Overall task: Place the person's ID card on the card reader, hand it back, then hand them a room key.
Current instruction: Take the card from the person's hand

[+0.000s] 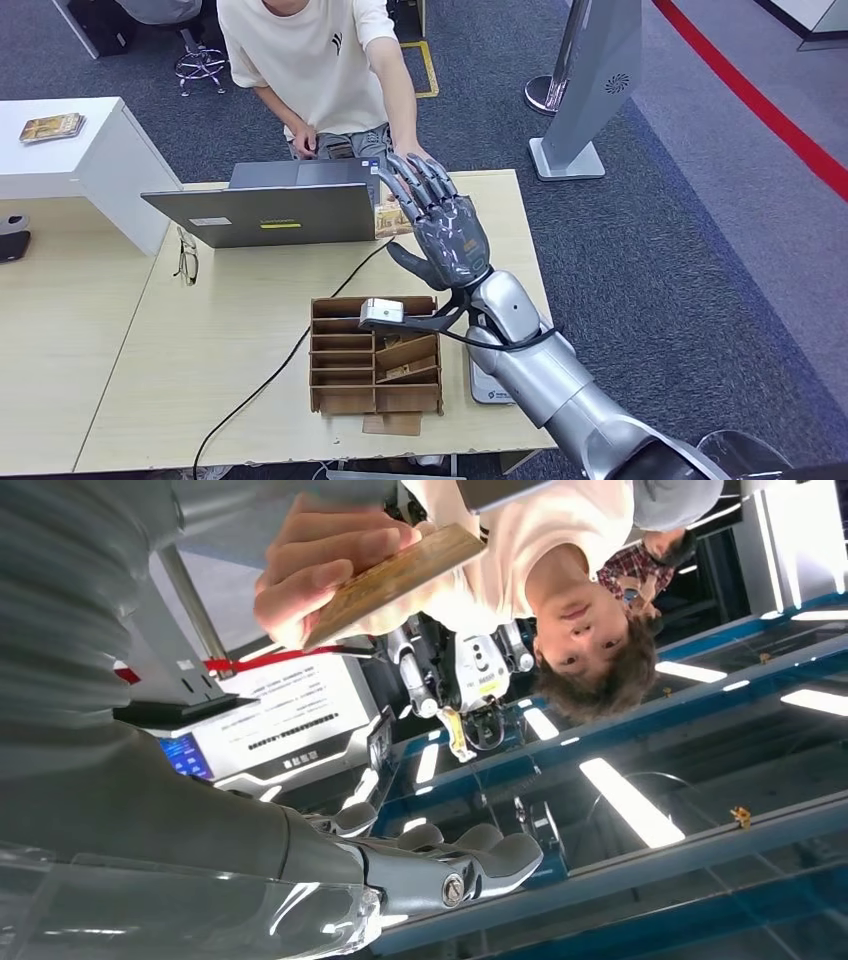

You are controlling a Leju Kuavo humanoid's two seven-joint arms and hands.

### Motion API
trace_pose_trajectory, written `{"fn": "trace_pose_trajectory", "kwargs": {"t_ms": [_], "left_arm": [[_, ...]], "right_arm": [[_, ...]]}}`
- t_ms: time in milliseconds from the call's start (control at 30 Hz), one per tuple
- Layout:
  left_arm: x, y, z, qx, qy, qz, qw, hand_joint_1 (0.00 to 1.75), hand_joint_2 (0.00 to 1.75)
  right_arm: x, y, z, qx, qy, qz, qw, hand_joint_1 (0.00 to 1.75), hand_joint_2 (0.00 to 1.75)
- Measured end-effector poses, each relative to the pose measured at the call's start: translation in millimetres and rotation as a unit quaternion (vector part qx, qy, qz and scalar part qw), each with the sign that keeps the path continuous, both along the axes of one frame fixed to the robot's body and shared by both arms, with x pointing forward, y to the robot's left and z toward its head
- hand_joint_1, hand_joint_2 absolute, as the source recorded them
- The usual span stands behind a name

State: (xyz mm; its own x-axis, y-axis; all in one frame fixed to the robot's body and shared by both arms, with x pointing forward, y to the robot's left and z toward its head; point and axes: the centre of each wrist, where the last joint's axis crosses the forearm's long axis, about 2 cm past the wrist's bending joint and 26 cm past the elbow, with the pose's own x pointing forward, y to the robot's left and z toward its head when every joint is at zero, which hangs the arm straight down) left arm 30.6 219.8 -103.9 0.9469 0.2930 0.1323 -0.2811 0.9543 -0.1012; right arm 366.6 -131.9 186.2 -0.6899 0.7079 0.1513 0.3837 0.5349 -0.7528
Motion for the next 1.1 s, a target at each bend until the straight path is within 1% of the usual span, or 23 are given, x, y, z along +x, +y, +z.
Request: {"fn": "trace_pose_trajectory", "kwargs": {"t_ms": [67,100,133,733,933,1100], "left_arm": [[-0.6,1,-0.3,0.0,0.001,-0.001,1.0,0.0,0.0],[-0.8,1,-0.5,0.001,0.001,-0.002,1.0,0.0,0.0],[-0.8,2,-0.5,0.001,0.001,-0.002,1.0,0.0,0.0],[-1.5,5,-1.8,0.005,0.001,-0.014,1.0,0.0,0.0],[-1.6,5,-1.8,0.007,0.0,-0.015,1.0,0.0,0.0],[-2.7,4,-1.8,0.005,0.0,-0.017,1.0,0.0,0.0]], "right_arm": [[0,-1,-2,-0.002,0.003,-0.002,1.0,1.67,1.75],[0,-1,-3,-0.003,0.005,-0.003,1.0,1.73,1.75],[1,-2,-4,-0.005,0.006,-0.004,1.0,1.75,1.75],[2,-6,-12,-0.014,0.02,-0.009,1.0,1.75,1.75],[1,-7,-14,0.009,0.038,-0.006,0.999,1.75,1.75],[-6,-8,-18,0.051,0.064,0.005,0.997,1.75,1.75]]}}
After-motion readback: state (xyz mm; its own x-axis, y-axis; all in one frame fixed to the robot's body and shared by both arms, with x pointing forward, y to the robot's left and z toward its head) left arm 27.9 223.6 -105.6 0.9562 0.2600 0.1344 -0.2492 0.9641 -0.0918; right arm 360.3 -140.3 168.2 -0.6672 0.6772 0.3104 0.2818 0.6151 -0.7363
